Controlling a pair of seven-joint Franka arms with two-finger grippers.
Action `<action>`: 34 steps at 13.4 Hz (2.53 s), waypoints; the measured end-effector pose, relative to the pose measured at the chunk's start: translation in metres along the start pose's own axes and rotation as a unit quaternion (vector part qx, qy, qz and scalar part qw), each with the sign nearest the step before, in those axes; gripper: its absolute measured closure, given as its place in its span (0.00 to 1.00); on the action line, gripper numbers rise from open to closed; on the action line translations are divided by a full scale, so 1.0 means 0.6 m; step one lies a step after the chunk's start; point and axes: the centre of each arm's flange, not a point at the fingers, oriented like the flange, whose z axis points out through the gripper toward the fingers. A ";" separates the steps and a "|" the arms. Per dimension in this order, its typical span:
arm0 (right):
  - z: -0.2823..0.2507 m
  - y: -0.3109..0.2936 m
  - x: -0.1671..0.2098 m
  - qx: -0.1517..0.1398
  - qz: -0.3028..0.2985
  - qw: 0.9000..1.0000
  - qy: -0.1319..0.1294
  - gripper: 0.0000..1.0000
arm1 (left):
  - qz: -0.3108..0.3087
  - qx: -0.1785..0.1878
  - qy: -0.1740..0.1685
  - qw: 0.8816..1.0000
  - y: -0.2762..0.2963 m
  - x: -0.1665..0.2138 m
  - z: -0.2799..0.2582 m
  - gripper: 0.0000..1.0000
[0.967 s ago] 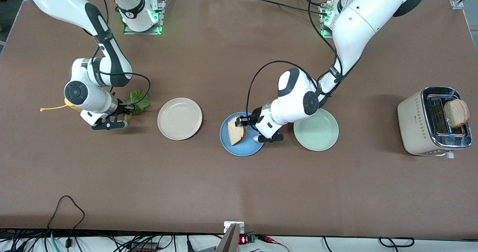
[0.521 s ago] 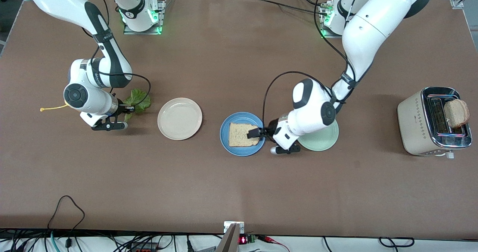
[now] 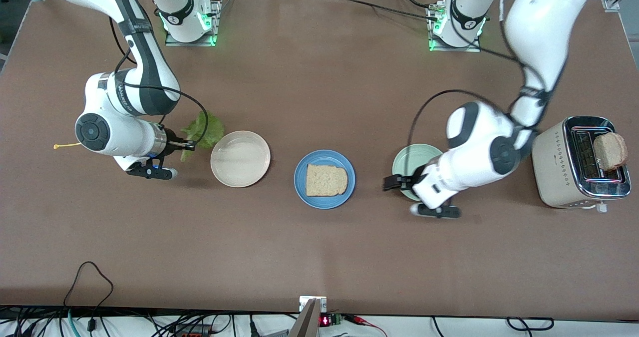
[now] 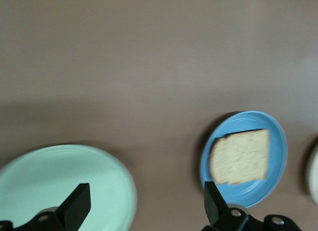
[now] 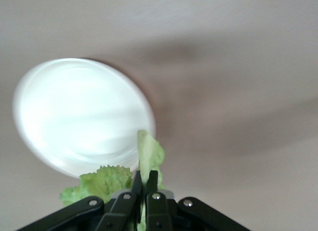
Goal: Make sandwich in blue plate with both arms
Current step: 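Carry the lettuce to the blue plate while the left gripper returns, then release the lettuce onto the bread with the right gripper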
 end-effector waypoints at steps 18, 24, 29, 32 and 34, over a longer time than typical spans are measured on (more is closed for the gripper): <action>0.164 -0.452 -0.044 0.168 0.396 0.902 0.028 0.93 | -0.044 0.142 -0.017 0.989 -0.226 -0.124 -0.438 0.00; 0.171 -0.458 -0.040 0.185 0.398 0.897 0.043 0.93 | -0.042 0.147 -0.011 0.988 -0.223 -0.171 -0.426 0.00; 0.181 -0.455 -0.034 0.184 0.402 0.896 0.045 0.80 | -0.042 0.147 -0.010 0.988 -0.220 -0.177 -0.429 0.00; 0.185 -0.454 -0.033 0.183 0.404 0.895 0.045 0.52 | -0.042 0.147 -0.011 0.988 -0.220 -0.177 -0.428 0.00; 0.184 -0.453 -0.032 0.183 0.404 0.895 0.045 0.33 | -0.042 0.147 -0.010 0.988 -0.220 -0.177 -0.429 0.00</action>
